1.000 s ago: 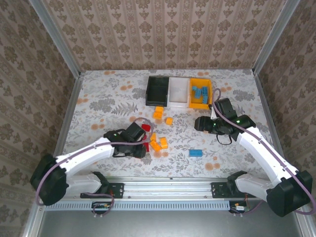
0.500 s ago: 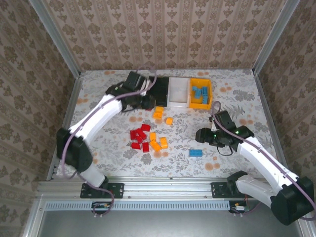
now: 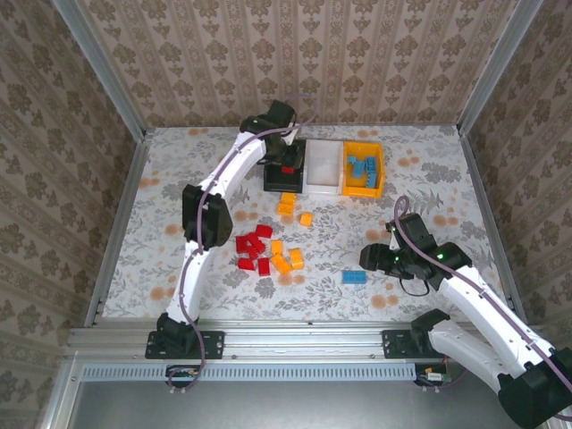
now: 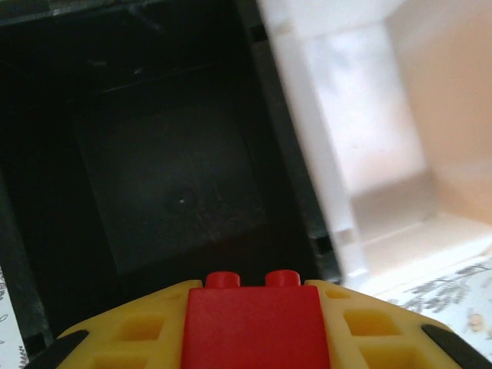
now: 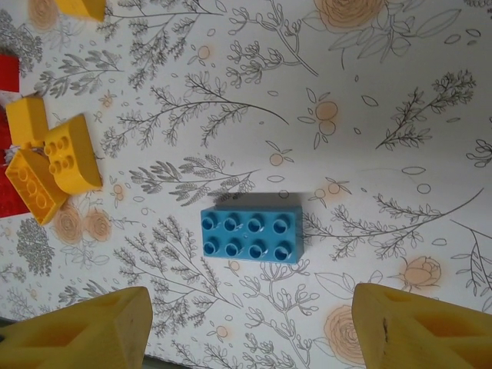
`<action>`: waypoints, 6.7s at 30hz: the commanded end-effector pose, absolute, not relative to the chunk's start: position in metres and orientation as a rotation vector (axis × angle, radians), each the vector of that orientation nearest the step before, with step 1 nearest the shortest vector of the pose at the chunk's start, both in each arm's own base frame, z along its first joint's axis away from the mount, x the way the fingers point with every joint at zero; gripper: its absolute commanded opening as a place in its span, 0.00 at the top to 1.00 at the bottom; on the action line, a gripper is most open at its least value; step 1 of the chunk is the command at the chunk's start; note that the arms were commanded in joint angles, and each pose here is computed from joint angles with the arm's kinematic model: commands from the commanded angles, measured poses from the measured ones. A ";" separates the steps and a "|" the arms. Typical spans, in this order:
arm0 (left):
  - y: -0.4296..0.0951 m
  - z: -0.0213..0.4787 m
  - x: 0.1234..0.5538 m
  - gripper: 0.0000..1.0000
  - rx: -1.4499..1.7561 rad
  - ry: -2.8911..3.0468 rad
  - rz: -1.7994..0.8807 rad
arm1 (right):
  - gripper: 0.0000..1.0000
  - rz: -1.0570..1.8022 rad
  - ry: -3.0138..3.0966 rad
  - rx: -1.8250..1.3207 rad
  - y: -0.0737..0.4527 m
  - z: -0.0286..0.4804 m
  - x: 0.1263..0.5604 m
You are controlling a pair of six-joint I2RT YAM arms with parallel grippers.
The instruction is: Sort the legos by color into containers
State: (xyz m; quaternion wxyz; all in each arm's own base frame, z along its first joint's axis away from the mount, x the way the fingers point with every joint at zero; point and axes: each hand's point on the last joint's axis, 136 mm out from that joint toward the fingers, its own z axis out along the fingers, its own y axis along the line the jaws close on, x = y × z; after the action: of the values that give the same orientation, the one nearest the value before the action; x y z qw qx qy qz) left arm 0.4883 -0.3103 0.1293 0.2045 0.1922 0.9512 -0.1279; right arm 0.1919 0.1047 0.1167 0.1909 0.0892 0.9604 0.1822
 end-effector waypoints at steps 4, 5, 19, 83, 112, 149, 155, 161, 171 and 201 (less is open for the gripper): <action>-0.291 0.125 0.497 0.57 0.514 2.682 -0.338 | 0.29 0.478 2.729 0.279 0.100 0.111 0.184; -0.291 0.125 0.498 0.52 0.512 2.680 -0.343 | 0.29 0.478 2.731 0.282 0.100 0.110 0.185; -0.276 0.198 0.448 0.38 0.526 2.601 -0.344 | 0.29 0.500 2.731 0.268 0.108 0.114 0.195; -0.203 0.001 0.192 0.52 0.302 3.042 -0.076 | 0.29 0.464 2.782 0.179 0.122 0.094 0.186; -0.212 0.009 0.214 0.60 0.435 3.010 -0.098 | 0.29 0.469 2.798 0.186 0.130 0.089 0.191; -0.281 0.132 0.470 0.62 0.592 2.711 -0.224 | 0.29 0.423 2.824 0.173 0.130 0.076 0.191; -0.276 0.122 0.485 0.51 0.541 2.723 -0.241 | 0.29 0.407 2.833 0.168 0.129 0.073 0.190; -0.278 0.127 0.487 0.48 0.520 2.713 -0.287 | 0.29 0.410 2.832 0.174 0.129 0.072 0.191; -0.248 0.181 0.426 0.47 0.536 2.667 -0.244 | 0.29 0.435 2.827 0.168 0.135 0.073 0.196; -0.140 0.053 0.214 0.23 0.264 2.928 -0.182 | 0.29 0.438 2.807 0.099 0.145 0.087 0.190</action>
State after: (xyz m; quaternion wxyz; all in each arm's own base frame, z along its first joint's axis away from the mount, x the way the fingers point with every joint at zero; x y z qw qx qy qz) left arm 0.2131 -0.1413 0.0628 0.1041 0.0964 0.9880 -0.0606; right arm 0.1882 0.1480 0.0766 0.1369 0.0242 0.9776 0.1583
